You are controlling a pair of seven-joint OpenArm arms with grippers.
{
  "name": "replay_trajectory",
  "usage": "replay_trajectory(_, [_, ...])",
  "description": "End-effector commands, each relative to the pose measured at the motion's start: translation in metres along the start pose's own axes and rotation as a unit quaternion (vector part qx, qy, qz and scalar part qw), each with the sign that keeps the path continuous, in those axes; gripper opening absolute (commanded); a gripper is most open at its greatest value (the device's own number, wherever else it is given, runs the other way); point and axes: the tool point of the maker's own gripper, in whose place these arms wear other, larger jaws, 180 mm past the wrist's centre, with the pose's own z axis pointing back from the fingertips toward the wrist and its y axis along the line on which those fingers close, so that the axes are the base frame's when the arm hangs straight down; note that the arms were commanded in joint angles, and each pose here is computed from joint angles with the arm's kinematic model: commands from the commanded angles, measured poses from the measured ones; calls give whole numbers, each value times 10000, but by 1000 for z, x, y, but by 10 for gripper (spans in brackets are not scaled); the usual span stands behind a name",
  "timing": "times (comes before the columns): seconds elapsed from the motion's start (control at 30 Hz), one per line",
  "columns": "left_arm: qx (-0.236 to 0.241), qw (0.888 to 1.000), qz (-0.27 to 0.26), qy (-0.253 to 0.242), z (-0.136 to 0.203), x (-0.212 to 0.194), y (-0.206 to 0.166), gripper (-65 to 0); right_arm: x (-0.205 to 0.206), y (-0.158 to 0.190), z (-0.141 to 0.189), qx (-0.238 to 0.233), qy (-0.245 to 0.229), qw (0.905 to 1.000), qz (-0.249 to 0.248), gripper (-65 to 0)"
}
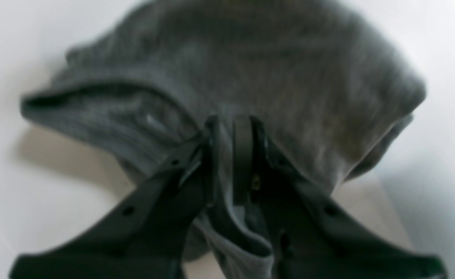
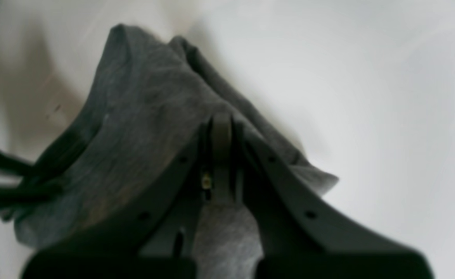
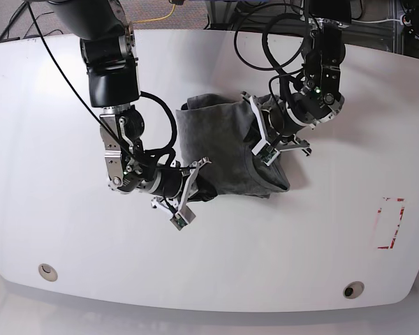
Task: Layout the t-shirt on the table in an organized manner, then fold the t-shirt properly
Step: 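Grasp opposite sides of the folded grey bundle with both grippers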
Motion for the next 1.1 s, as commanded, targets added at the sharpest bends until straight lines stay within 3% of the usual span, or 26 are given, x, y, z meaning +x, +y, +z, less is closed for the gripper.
replay_trajectory(0.0, [-9,9999,-53,105,-2,-10,9,-607,14,-7,3,-10,-255,9997,-10,-647])
replay_trajectory(0.1, [-72,9988,17,479,-10,-36,16,-607,4,-9,3,-25,-196,9998,-100,-647])
replay_trajectory(0.43, [251,9959,-138,861,-15,-45,74,-607,-14,13,21,-23,-291,9995,132,-648])
replay_trajectory(0.83, [580,9965,-425,427,-13,9,110,-607,-44,52,35,119,-171,9996,208,-648])
replay_trajectory(1.07, [768,9954,-524,-214,-5,63,115,-607,-27,63,48,94,-327,9979,550,-648])
